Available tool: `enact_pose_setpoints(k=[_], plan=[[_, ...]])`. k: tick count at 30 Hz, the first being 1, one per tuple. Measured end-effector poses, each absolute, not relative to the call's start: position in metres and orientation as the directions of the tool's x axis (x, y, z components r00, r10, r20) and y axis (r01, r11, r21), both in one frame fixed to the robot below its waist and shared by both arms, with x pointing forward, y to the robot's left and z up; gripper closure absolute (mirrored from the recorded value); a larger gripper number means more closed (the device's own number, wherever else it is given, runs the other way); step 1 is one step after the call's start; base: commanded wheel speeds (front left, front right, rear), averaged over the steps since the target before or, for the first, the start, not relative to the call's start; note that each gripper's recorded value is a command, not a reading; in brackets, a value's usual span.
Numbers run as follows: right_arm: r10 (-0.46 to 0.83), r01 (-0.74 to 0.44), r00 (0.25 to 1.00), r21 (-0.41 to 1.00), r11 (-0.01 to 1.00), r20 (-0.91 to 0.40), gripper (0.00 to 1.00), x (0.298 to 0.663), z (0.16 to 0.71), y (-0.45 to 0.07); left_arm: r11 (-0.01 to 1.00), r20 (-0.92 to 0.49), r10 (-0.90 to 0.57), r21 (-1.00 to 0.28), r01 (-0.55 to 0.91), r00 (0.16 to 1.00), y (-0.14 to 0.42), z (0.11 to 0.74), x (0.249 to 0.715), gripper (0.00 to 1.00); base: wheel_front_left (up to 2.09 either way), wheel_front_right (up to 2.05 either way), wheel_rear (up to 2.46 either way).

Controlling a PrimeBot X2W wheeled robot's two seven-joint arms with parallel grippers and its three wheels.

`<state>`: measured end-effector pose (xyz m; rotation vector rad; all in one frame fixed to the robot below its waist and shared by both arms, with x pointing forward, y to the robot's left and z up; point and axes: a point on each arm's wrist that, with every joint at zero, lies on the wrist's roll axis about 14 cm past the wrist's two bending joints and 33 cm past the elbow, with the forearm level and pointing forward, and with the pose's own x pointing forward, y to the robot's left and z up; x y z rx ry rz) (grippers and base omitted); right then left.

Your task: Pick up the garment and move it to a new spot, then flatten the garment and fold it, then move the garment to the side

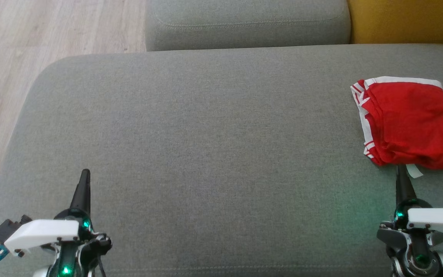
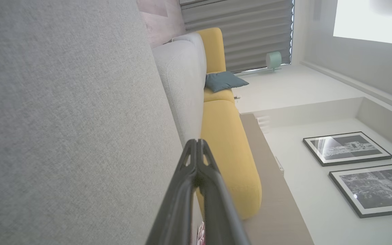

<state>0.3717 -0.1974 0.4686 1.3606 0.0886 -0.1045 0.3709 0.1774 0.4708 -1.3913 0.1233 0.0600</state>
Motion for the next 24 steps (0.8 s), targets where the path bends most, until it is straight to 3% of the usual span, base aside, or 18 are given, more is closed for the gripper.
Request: enact_pose_setpoints(k=[16,24], plan=[[-0.027,0.108,0.994,0.994,0.025,-0.107,1.0,0.3721,0.4731,-0.2038,0.021,-0.1,-0.028,-0.995,-0.1,0.995,0.1844,0.4751,0.3728,1.0,0.0,0.0,0.0],[-0.031,0.102,0.994,0.995,-0.011,-0.102,1.0,0.3721,0.4742,-0.2063,-0.013,-0.098,-0.028,-0.995,-0.099,0.995,0.1852,0.4752,0.3726,1.0,0.0,0.0,0.0]])
